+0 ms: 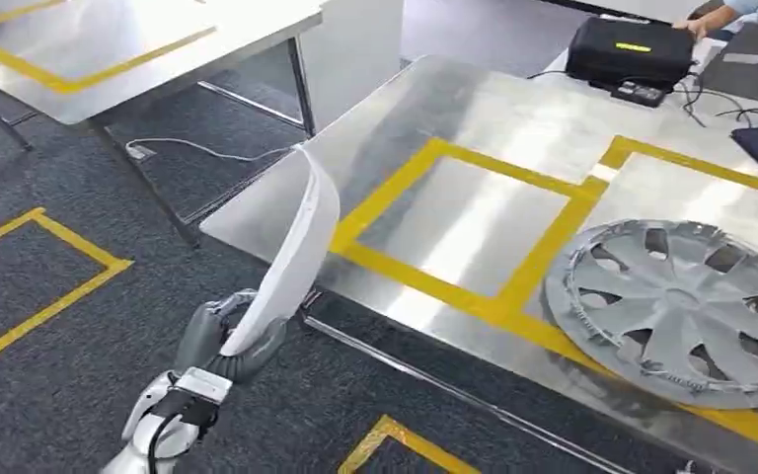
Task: Take the parts from the cabinet and place them on the table.
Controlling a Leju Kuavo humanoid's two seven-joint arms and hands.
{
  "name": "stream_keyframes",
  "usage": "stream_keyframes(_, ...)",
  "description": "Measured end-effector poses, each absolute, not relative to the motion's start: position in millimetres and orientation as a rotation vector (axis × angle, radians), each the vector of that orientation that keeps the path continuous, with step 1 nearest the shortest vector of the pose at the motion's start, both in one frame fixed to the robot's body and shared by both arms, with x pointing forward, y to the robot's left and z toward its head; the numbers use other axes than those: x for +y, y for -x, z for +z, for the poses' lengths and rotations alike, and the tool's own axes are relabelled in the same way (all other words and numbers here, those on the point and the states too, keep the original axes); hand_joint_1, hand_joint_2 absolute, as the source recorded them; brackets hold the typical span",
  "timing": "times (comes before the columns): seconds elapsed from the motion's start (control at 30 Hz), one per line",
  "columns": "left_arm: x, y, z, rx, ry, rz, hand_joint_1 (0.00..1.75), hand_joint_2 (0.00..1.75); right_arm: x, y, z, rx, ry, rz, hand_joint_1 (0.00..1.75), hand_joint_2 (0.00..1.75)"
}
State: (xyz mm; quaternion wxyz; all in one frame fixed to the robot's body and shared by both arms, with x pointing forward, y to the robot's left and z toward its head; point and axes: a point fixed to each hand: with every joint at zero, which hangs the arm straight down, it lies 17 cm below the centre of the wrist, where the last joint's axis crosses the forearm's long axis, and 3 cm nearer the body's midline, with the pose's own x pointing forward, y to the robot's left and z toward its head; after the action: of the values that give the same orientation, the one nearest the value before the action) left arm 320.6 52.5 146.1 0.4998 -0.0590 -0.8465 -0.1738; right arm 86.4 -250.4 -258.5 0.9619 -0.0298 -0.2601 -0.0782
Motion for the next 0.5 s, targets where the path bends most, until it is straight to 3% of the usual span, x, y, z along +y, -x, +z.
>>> stream_keyframes(0.5, 35.5, -321.4, 148.5, -2.058, 0.154, -0.492, 1.75, 1.75, -253.4, -101.2, -256.4, -0.547, 0.065, -0.160, 0.00, 1.75)
